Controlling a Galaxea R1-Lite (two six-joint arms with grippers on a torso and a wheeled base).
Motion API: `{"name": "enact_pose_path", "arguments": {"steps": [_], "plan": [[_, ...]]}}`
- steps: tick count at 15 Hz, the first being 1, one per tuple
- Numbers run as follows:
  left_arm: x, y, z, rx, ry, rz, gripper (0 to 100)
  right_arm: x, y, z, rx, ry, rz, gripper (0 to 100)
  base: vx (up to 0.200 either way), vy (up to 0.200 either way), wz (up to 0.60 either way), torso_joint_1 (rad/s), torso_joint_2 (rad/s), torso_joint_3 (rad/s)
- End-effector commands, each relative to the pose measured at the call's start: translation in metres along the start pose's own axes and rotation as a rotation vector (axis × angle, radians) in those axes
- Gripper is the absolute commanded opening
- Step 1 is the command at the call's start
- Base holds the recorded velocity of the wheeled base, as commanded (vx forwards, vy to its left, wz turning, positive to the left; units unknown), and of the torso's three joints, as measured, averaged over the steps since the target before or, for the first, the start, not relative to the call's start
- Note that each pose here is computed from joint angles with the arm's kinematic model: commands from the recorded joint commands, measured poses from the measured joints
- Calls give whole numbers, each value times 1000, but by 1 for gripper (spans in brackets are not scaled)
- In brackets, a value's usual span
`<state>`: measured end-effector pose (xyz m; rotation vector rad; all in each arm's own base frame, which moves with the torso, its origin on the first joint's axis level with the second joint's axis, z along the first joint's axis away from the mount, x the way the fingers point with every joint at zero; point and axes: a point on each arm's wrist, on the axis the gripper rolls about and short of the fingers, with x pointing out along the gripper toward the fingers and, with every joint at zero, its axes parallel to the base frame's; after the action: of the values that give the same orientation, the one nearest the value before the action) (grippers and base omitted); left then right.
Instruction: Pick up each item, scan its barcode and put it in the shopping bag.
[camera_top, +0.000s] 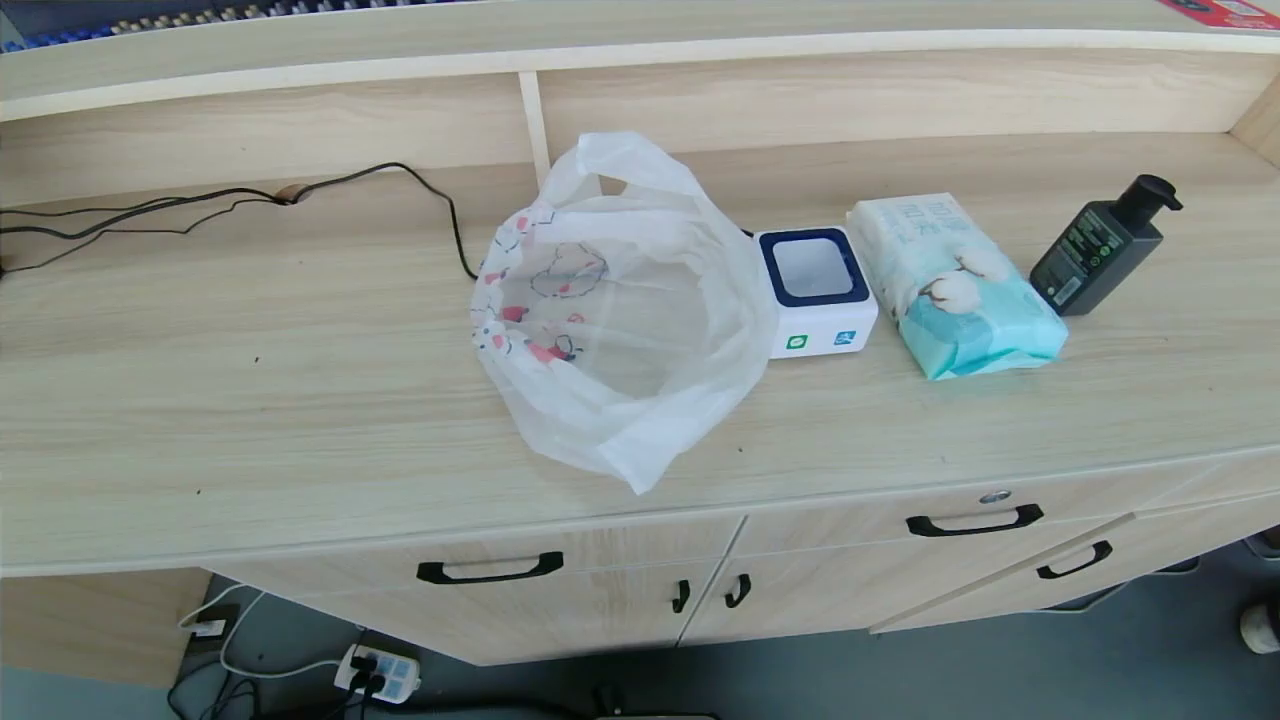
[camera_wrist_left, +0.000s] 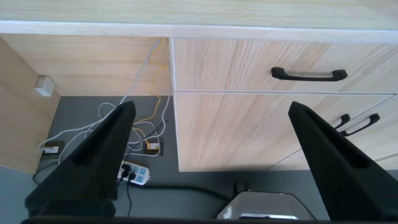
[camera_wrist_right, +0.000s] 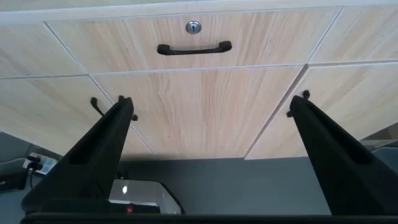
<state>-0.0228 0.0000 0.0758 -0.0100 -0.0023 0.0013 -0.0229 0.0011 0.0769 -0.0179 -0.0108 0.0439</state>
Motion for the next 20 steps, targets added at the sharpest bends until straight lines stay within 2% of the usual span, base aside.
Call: {"name": "enact_pose_path", "arguments": {"steps": [1, 2, 3, 4, 5, 6, 8, 12, 15, 20], "plan": [[0, 0, 0, -1, -1, 0, 100, 0, 0, 37, -13, -22, 97, 100, 0, 0, 0, 0, 0, 0], [0, 0, 0, 1, -1, 0, 100, 5, 0, 52, -11, -5, 114, 100, 0, 0, 0, 0, 0, 0], [0, 0, 0, -1, -1, 0, 100, 27, -1, 92, -9, 51, 149, 100, 0, 0, 0, 0, 0, 0], [0, 0, 0, 1, -1, 0, 100, 51, -1, 121, -6, 89, 162, 100, 0, 0, 0, 0, 0, 0], [0, 0, 0, 1, -1, 0, 100, 68, 0, 136, -4, 109, 170, 100, 0, 0, 0, 0, 0, 0], [0, 0, 0, 1, -1, 0, 100, 108, 3, 160, 3, 157, 204, 100, 0, 0, 0, 0, 0, 0], [0, 0, 0, 2, -4, 0, 100, 151, 6, 187, 5, 179, 259, 100, 0, 0, 0, 0, 0, 0], [0, 0, 0, 2, -2, 0, 100, 198, 8, 204, -32, 198, 311, 100, 0, 0, 0, 0, 0, 0], [0, 0, 0, -1, -2, 0, 100, 204, 9, 201, -32, 212, 313, 100, 200, 0, 0, 4, 2, 4], [0, 0, 0, -1, -2, 0, 100, 228, 6, 201, -44, 236, 334, 100, 0, 0, 0, 0, 0, 0]]}}
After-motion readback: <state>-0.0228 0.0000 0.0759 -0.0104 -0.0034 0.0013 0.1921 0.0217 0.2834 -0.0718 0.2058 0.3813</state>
